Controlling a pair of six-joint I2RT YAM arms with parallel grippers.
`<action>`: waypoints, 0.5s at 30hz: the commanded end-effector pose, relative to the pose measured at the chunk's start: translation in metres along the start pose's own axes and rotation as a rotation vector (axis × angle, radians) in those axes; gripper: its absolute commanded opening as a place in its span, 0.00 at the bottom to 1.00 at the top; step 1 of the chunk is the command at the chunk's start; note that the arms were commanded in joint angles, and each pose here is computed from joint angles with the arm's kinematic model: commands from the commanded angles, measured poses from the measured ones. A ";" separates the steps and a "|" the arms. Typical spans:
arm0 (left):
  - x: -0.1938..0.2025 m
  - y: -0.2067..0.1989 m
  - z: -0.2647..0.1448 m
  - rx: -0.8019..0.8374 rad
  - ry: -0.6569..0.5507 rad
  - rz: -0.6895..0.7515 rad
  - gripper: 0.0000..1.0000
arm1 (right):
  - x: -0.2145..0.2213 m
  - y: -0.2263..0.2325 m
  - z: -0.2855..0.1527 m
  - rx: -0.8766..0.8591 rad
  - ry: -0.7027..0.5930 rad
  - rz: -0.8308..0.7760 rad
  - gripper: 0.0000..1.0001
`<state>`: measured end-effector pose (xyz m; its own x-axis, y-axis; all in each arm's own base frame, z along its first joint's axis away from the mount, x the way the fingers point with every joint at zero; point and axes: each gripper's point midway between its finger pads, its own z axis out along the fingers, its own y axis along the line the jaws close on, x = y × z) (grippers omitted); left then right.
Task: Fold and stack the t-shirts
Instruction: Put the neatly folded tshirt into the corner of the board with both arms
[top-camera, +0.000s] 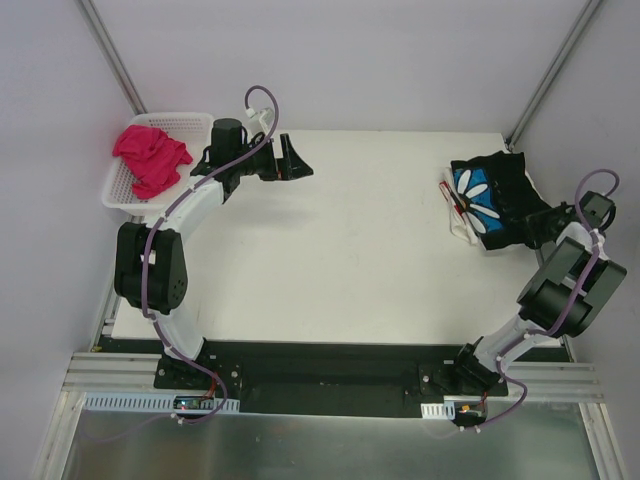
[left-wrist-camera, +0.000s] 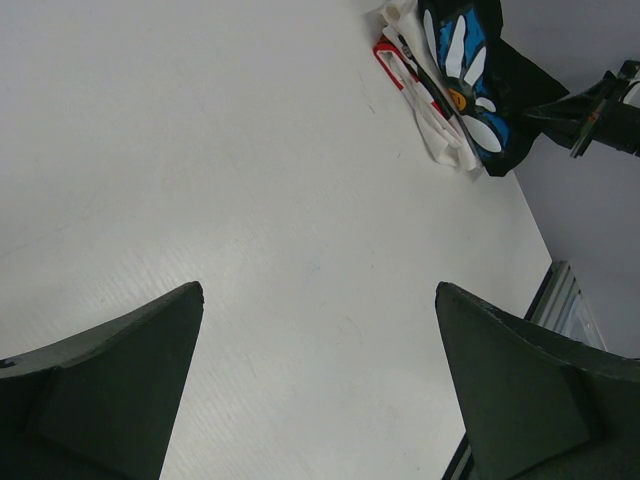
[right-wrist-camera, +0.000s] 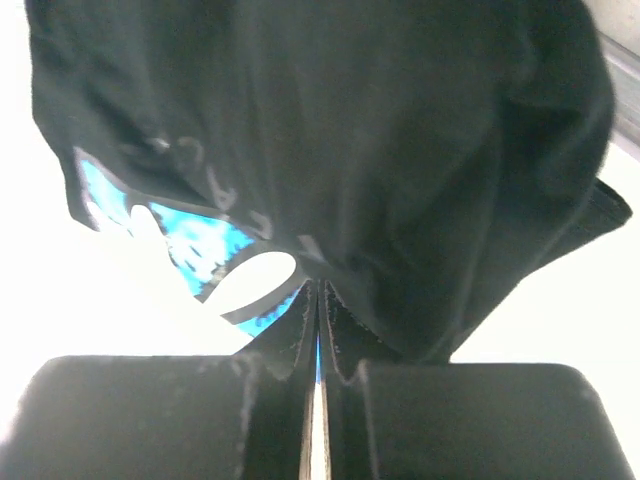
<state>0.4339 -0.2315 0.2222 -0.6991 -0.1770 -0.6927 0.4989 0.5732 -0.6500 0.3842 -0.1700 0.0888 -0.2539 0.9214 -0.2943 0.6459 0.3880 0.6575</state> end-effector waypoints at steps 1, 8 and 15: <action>-0.015 -0.011 -0.002 0.042 -0.034 0.036 0.99 | -0.058 0.054 -0.027 -0.113 -0.151 -0.065 0.01; -0.015 -0.004 0.004 0.037 -0.027 0.027 0.99 | -0.038 0.133 0.024 -0.217 -0.033 -0.210 0.01; -0.018 -0.002 0.005 0.033 -0.032 0.038 0.99 | -0.040 0.165 0.085 -0.253 0.036 -0.239 0.01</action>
<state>0.4383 -0.2325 0.2069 -0.7210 -0.1721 -0.6712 0.4779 0.5779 -0.6615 0.5406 -0.1414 0.1608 -0.3834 0.8066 -0.4498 0.3774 0.5813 0.7209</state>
